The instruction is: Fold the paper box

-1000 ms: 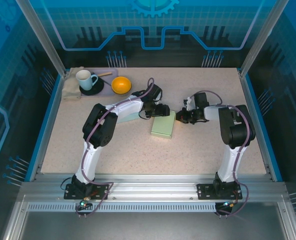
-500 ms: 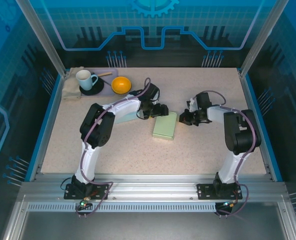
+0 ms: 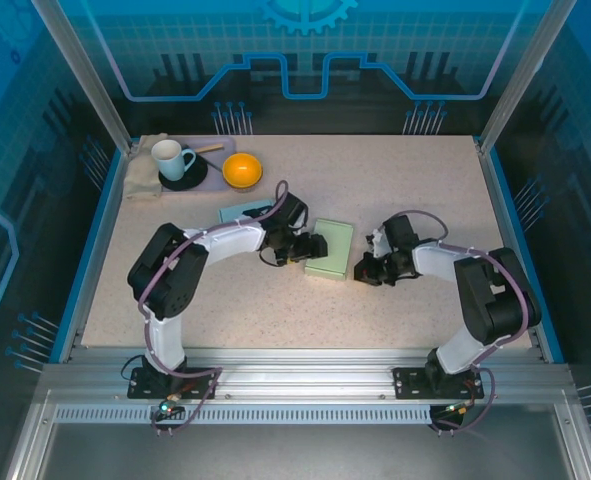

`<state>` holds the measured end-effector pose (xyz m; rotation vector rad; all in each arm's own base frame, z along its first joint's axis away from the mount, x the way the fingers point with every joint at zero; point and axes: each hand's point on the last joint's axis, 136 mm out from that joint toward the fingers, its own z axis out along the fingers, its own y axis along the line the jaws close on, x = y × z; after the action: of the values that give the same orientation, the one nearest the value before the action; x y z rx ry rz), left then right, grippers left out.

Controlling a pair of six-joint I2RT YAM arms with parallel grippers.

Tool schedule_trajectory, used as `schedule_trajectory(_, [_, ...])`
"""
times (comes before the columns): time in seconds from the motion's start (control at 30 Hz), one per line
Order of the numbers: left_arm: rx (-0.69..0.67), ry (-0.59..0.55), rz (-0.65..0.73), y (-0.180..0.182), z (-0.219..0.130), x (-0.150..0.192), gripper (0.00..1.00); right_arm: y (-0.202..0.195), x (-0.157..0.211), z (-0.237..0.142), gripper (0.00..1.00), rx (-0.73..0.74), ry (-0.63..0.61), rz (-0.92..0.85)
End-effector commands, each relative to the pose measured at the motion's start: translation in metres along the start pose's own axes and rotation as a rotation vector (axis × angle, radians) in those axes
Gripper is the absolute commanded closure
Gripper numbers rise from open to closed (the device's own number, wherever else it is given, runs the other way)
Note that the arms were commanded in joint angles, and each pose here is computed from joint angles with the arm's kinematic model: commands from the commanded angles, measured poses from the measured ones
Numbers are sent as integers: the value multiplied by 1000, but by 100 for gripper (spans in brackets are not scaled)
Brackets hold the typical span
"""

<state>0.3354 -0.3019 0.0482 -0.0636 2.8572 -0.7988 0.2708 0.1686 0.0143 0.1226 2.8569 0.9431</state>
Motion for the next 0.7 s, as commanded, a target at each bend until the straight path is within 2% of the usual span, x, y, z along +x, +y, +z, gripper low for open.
schedule_trajectory(0.0, [71,-22,-2,-25,3,-4,21,26,-7,11,98,-83,-24,-3])
schedule_trajectory(0.17, [121,-5,12,-58,11,5,21,84,-8,20,98,-242,-53,-57])
schedule_trajectory(0.3, [140,10,-7,-67,17,7,21,105,-11,22,98,-260,-94,-83])
schedule_trajectory(0.5, [-24,-62,-42,-20,-10,-24,21,66,-6,3,91,-36,-183,-87])
schedule_trajectory(0.67, [-200,-156,-79,25,-56,-46,19,27,-1,-32,61,245,-195,-204])
